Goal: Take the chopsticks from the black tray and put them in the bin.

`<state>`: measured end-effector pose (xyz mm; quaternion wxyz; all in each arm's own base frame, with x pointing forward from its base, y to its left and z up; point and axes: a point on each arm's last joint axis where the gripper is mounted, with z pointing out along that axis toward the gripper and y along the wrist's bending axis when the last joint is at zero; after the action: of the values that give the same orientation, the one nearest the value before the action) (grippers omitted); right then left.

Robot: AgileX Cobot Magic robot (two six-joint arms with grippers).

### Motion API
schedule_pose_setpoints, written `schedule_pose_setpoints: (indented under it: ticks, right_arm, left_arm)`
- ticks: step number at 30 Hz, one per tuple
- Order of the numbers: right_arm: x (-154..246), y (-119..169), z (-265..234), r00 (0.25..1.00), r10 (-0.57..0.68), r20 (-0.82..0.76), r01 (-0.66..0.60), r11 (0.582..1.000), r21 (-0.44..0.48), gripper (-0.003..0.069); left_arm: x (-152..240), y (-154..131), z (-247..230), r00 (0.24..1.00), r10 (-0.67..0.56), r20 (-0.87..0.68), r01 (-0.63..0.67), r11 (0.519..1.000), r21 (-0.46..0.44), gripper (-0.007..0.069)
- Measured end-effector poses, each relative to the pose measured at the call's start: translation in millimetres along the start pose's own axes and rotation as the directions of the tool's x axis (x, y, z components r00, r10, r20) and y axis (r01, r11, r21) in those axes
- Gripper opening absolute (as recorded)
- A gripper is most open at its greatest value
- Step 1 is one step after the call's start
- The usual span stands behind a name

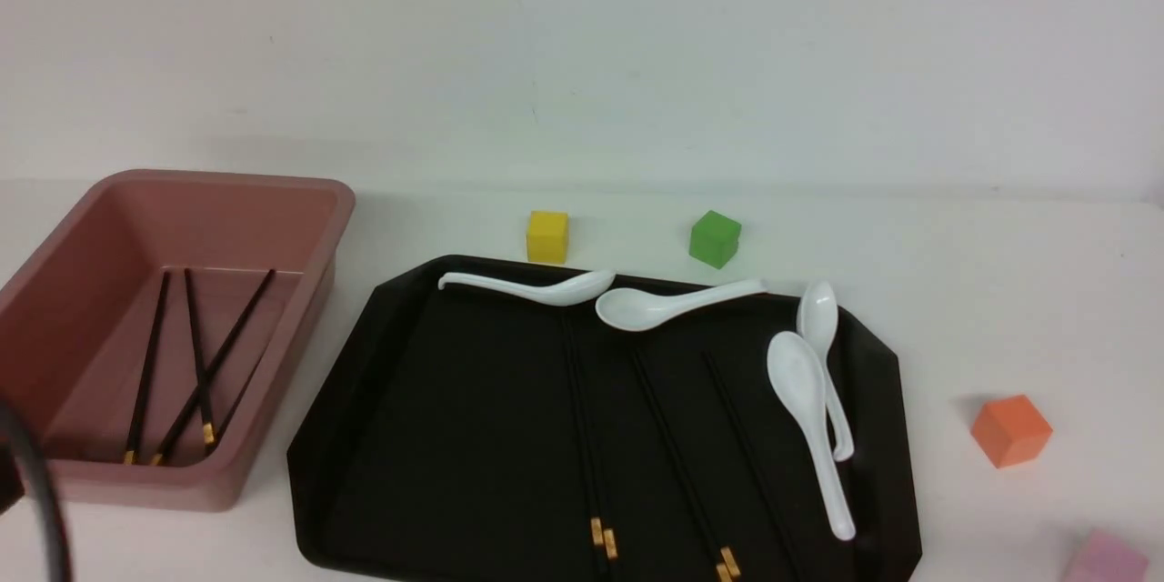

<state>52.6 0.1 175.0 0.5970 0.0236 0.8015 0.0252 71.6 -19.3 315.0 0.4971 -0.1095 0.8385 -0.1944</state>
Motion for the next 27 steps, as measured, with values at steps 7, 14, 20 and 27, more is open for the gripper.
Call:
schedule_pose_setpoints:
  ticks: [7, 14, 20, 27]
  right_arm:
    - [0.0, 0.0, 0.0, 1.000, 0.000, 0.000, 0.000, 1.000, 0.000, 0.0240]
    - [0.0, 0.0, 0.0, 1.000, 0.000, 0.000, 0.000, 1.000, 0.000, 0.0240]
    - [0.0, 0.0, 0.0, 1.000, 0.000, 0.000, 0.000, 1.000, 0.000, 0.0240]
    - [0.0, 0.0, 0.0, 1.000, 0.000, 0.000, 0.000, 1.000, 0.000, 0.0240]
  left_arm:
    - [37.2, 21.0, 12.9, 1.000, -0.014, 0.026, 0.015, 1.000, -0.009, -0.0013]
    - [51.9, 32.0, 22.5, 1.000, 0.012, -0.023, -0.013, 0.998, -0.059, -0.0013]
    - [52.3, 35.2, 21.4, 0.998, 0.056, 0.015, -0.055, 0.996, -0.077, -0.0012]
    - [76.0, 47.7, 18.9, 0.979, 0.079, 0.186, -0.073, 0.997, -0.037, -0.0009]
